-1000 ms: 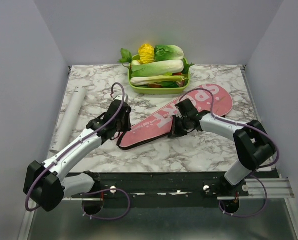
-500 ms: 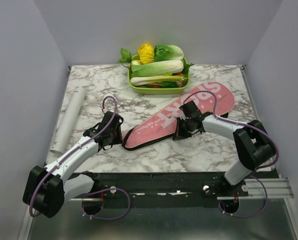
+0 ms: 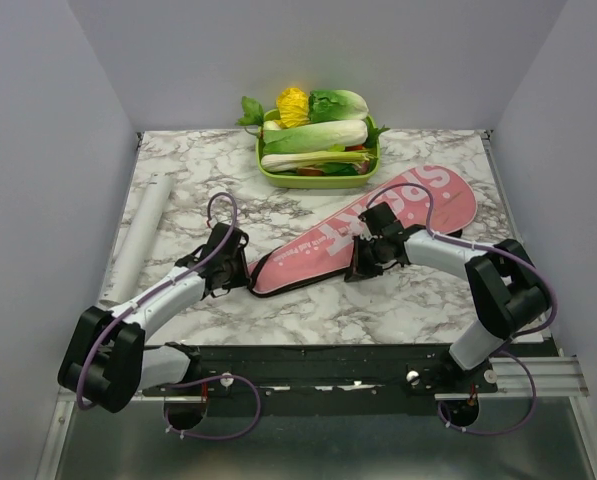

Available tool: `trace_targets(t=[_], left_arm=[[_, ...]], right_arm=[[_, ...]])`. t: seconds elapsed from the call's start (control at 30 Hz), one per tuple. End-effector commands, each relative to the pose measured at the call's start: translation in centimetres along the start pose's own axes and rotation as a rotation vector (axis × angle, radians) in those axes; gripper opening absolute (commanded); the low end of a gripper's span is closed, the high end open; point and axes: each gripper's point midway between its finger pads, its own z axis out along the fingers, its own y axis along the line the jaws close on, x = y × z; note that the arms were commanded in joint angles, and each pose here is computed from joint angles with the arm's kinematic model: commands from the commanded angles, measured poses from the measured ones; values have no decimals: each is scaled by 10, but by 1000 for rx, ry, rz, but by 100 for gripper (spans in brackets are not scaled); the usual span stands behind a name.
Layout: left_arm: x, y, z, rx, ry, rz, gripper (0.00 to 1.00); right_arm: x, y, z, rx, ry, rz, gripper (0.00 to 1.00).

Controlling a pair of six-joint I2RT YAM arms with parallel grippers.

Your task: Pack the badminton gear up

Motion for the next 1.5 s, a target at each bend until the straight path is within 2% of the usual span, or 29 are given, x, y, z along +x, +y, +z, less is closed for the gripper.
trace_targets(t=[0.0, 0.1, 0.13, 0.23, 0.67, 0.87, 1.03, 1.23, 1.3, 1.47], left_arm=[[3, -4, 11, 27, 4, -26, 34], [10, -4, 13, 44, 14, -34, 25], [15, -2, 14, 44, 17, -36, 15], [20, -8, 13, 80, 31, -31, 1], [31, -30, -9, 202, 9, -8, 0], [43, -50, -26, 293, 18, 23, 0], [63, -67, -47, 361, 32, 67, 0], [92, -80, -60, 434, 64, 100, 0], [103, -77, -62, 434, 75, 106, 0], [102, -73, -75, 449, 39, 111, 0]], right_arm=[[17, 9, 8, -19, 49, -16, 1], [24, 24, 11, -22, 64, -42, 1], [25, 30, 12, -27, 67, -40, 1], [35, 53, 18, -51, 91, -66, 1], [85, 196, 39, -265, 224, -186, 1], [109, 240, 56, -351, 258, -195, 1], [121, 242, 63, -354, 251, -189, 1], [129, 223, 59, -317, 225, -169, 1], [137, 204, 61, -278, 224, -158, 1], [154, 159, 47, -207, 202, -101, 1]])
